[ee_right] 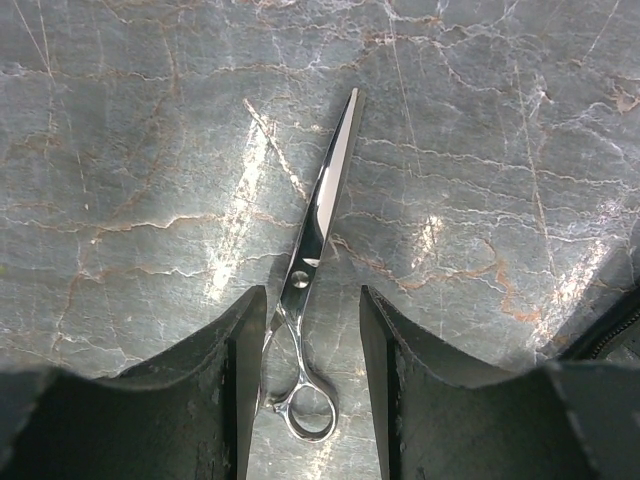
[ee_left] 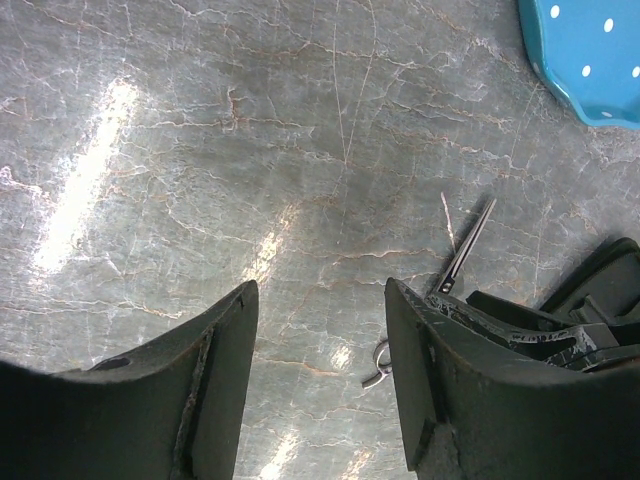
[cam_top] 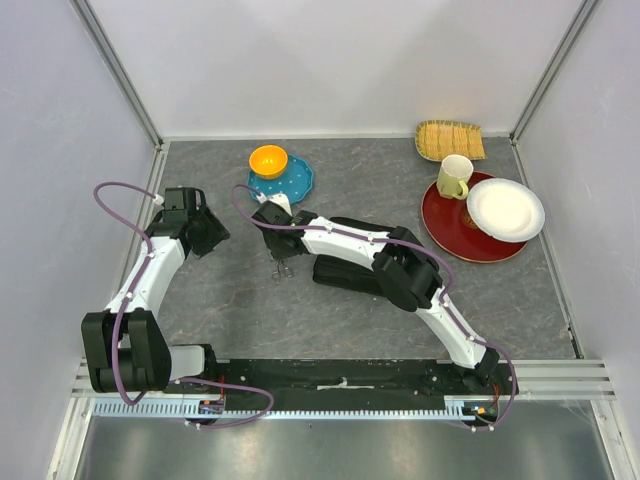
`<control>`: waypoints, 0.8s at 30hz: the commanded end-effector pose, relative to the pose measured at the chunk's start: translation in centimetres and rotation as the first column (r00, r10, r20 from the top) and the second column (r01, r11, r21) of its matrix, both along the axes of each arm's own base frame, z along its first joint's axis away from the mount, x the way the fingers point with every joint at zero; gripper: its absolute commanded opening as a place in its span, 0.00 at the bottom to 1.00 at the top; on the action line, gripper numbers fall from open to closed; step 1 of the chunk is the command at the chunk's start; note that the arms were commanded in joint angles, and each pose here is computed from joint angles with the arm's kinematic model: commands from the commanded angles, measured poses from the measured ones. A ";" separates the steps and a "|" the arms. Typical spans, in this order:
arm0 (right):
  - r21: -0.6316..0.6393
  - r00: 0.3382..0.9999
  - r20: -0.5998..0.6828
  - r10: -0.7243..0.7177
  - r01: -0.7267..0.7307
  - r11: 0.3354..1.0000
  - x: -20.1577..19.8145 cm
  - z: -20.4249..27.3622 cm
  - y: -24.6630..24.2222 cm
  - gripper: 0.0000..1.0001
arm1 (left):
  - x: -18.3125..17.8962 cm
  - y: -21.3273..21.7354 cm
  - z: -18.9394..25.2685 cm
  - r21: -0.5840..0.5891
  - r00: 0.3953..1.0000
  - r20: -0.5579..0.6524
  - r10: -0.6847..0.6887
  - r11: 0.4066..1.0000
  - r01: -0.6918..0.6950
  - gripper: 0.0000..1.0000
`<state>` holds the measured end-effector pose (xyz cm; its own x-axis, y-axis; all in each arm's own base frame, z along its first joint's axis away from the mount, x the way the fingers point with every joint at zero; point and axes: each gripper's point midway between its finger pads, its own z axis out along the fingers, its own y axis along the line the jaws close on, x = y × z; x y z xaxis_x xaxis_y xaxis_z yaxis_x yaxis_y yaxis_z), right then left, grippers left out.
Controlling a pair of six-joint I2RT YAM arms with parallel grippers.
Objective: Sort the hair-cutting tools
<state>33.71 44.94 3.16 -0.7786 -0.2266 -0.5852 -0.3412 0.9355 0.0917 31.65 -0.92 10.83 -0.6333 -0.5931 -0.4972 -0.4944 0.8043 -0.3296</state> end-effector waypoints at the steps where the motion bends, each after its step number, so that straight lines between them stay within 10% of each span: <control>1: 0.044 1.000 0.021 0.004 -0.004 0.999 0.4 1.6 1.0 0.50 | 0.9 -0.1 1.1 -0.019 0.998 0.058 0.013 1.000 -0.012 0.61; 12: -0.156 0.993 -0.108 0.035 -0.052 0.986 -1.6 -4.0 -1.8 0.40 | 1.0 -0.6 0.7 -0.046 0.999 0.045 -0.001 0.999 0.004 0.61; 19: -0.187 0.994 -0.103 0.030 -0.049 0.981 -1.9 -3.4 -3.0 0.00 | 1.1 -1.0 0.6 -0.063 0.999 0.047 -0.020 0.998 0.023 0.61; 24: -0.084 0.999 -0.051 -0.013 0.008 0.996 -0.7 -0.5 -2.3 0.00 | 1.3 -1.7 1.0 -0.090 0.997 0.064 -0.049 0.994 0.054 0.62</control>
<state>33.63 44.59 2.29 -0.7855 -0.2859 -0.5489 -0.3648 0.9304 0.0373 31.99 -1.90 11.15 -0.6449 -0.5964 -0.4779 -0.4600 0.8023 -0.3805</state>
